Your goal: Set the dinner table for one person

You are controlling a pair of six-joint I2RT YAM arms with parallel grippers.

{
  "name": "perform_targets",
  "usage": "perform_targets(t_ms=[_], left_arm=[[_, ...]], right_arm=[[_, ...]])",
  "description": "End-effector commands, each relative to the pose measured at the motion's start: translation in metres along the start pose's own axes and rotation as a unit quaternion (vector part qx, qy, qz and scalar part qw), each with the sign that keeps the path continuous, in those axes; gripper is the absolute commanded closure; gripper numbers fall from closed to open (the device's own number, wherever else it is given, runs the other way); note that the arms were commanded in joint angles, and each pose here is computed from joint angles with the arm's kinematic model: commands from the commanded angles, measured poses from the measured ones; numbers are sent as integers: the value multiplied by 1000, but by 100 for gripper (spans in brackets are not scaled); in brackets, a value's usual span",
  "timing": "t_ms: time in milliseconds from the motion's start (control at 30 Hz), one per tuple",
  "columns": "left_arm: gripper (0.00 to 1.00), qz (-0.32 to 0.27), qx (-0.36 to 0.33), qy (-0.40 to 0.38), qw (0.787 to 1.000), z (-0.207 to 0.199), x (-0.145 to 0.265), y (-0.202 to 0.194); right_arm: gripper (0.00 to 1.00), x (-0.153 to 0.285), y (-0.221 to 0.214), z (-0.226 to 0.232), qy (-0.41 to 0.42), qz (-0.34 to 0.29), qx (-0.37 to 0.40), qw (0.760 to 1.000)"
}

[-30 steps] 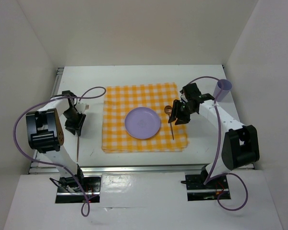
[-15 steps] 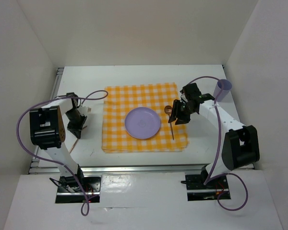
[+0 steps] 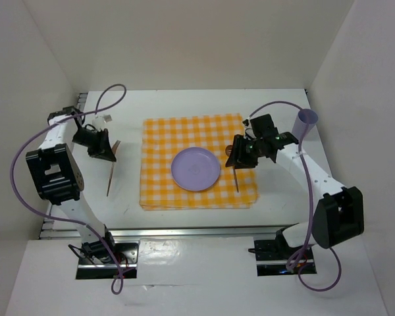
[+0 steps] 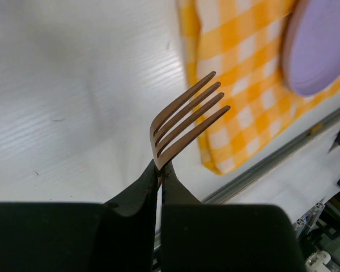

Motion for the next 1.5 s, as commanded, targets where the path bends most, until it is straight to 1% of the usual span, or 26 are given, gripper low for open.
perform_targets(t_ms=[0,100,133,167,200,233,267,300,367,400,467,500,533,567,633,700,833,933,967,1067,1200,1267,1300,1333,1367,1467], left_arm=[[100,-47,-26,-81,995,-38,40,8],[100,-71,-45,-119,989,-60,62,17],[100,-98,-68,-141,983,-74,77,25],[100,-97,-62,-159,981,-83,85,23],[100,-109,-69,-172,977,-89,89,27],[100,-127,-73,-192,970,-100,99,27],[100,-134,-77,-203,967,-105,102,27],[100,-135,-82,-218,963,-111,101,28],[100,-148,-85,-260,950,-121,104,27],[100,-148,-88,-274,946,-128,104,25],[100,-140,-108,-297,938,-141,98,19],[100,-128,-120,-310,935,-154,93,15],[100,-125,-136,-317,930,-162,92,11],[100,-126,-148,-334,922,-170,91,7],[100,-125,-178,-342,914,-187,94,-1],[100,-125,-185,-338,914,-189,94,-1],[100,-127,-194,-347,909,-196,98,-6],[100,-122,-188,-348,910,-193,93,-8],[100,-122,-188,-348,910,-193,93,-8],[100,-117,-181,-350,912,-191,89,-10],[100,-111,-176,-347,914,-188,84,-12],[100,-110,-172,-348,915,-187,83,-12],[100,-110,-172,-348,915,-187,83,-12],[100,-107,-168,-343,918,-186,82,-12],[100,-111,-173,-342,917,-185,82,-10],[100,-111,-173,-338,918,-184,81,-9]], right_arm=[[50,7,5,29,58,-39,54,996],[50,14,6,64,102,-69,111,986],[50,19,3,84,128,-78,139,979],[50,18,2,94,143,-86,154,974],[50,25,8,115,182,-123,181,959],[50,29,-3,134,224,-126,201,945],[48,29,-5,146,252,-137,211,935],[44,39,3,167,300,-188,228,907],[40,39,-4,190,348,-199,236,885],[35,28,-3,198,355,-198,241,881],[21,31,4,229,389,-203,260,860],[20,26,5,239,392,-198,266,858],[20,3,-3,247,393,-160,271,864],[20,6,2,261,404,-165,281,855],[20,-12,-2,269,422,-146,277,851],[20,-20,-1,271,426,-148,273,850],[24,-38,0,275,438,-142,258,849],[26,-55,-1,277,439,-117,245,856],[27,-54,0,281,452,-117,246,849],[34,-64,-2,283,465,-106,233,847],[39,-68,-1,288,481,-95,224,842],[45,-77,-1,288,481,-90,218,845],[48,-72,1,292,488,-91,218,840],[49,-76,0,291,486,-86,213,843],[49,-72,1,294,494,-87,218,837],[52,-73,0,295,501,-82,212,835]])
Point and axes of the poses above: each gripper's point midway between its finger pads, its own x axis back along the fingers, its own z axis along the line the jaws close on, y = z × x, the point moved 6 cm from there along x, back along the fingers, and after that the axes turned 3 degrees about x, right-handed, at the moved point
